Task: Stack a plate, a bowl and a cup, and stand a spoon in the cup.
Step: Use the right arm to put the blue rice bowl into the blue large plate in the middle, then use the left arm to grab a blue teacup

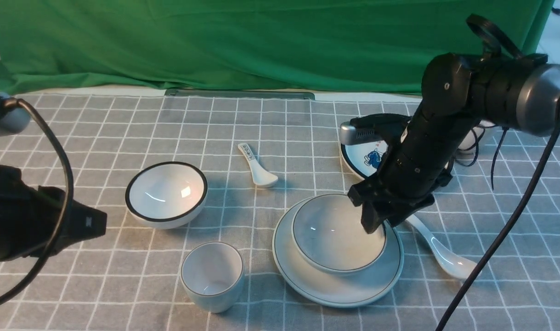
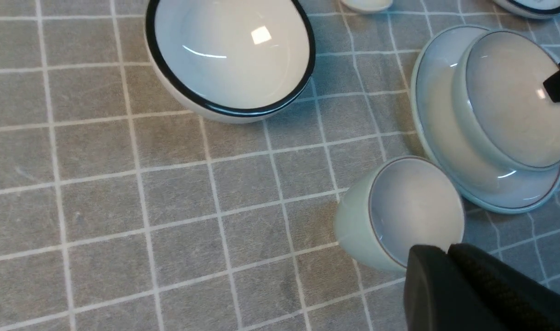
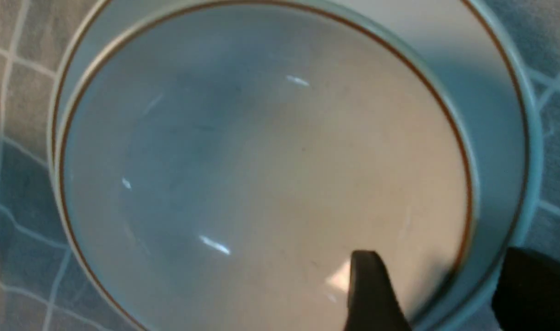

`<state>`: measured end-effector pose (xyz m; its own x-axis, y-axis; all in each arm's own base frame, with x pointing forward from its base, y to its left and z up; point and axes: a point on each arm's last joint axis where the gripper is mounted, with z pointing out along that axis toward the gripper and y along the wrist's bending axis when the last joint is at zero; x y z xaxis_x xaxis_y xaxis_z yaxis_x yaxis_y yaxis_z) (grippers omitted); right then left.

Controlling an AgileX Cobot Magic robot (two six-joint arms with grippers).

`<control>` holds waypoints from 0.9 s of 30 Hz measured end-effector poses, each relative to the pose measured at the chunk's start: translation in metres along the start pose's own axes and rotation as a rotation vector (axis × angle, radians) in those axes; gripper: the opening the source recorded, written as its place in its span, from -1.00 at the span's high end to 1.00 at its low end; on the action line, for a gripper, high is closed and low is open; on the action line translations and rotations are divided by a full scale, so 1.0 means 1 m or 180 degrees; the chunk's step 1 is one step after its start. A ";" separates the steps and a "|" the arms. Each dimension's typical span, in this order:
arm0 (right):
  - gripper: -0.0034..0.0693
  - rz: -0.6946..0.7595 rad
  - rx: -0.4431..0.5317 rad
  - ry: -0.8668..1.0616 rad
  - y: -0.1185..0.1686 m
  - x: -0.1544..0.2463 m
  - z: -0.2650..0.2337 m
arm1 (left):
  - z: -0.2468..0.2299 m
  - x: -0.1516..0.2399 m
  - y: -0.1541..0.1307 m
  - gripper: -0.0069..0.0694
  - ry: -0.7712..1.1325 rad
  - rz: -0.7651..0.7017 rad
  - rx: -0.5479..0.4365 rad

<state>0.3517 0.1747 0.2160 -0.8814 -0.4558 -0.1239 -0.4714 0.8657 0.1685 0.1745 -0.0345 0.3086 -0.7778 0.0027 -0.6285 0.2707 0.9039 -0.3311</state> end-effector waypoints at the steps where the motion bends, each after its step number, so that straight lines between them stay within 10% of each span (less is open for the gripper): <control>1: -0.17 -0.0068 0.0082 -0.0059 0.001 0.003 -0.018 | 0.005 -0.001 -0.002 0.79 0.0035 0.0007 0.0073; 10: 0.82 -0.0325 0.0589 -0.0839 0.019 0.087 -0.159 | 0.079 -0.011 -0.035 0.82 0.1015 0.0269 0.0030; 17: 0.85 -0.0268 0.0608 -0.1140 0.024 0.133 -0.172 | 0.104 -0.026 -0.048 0.63 0.1180 0.0525 -0.0147; 27: 0.85 -0.0229 0.0599 -0.1081 0.022 0.148 -0.158 | 0.131 -0.028 -0.036 -0.27 0.1288 0.0728 -0.0414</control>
<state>0.2057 0.0933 0.3562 -0.7712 -0.4497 -0.4507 -0.4900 0.8712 -0.0307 0.2605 -0.1233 0.2462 -0.8718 0.3506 -0.3421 0.4075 0.9066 -0.1093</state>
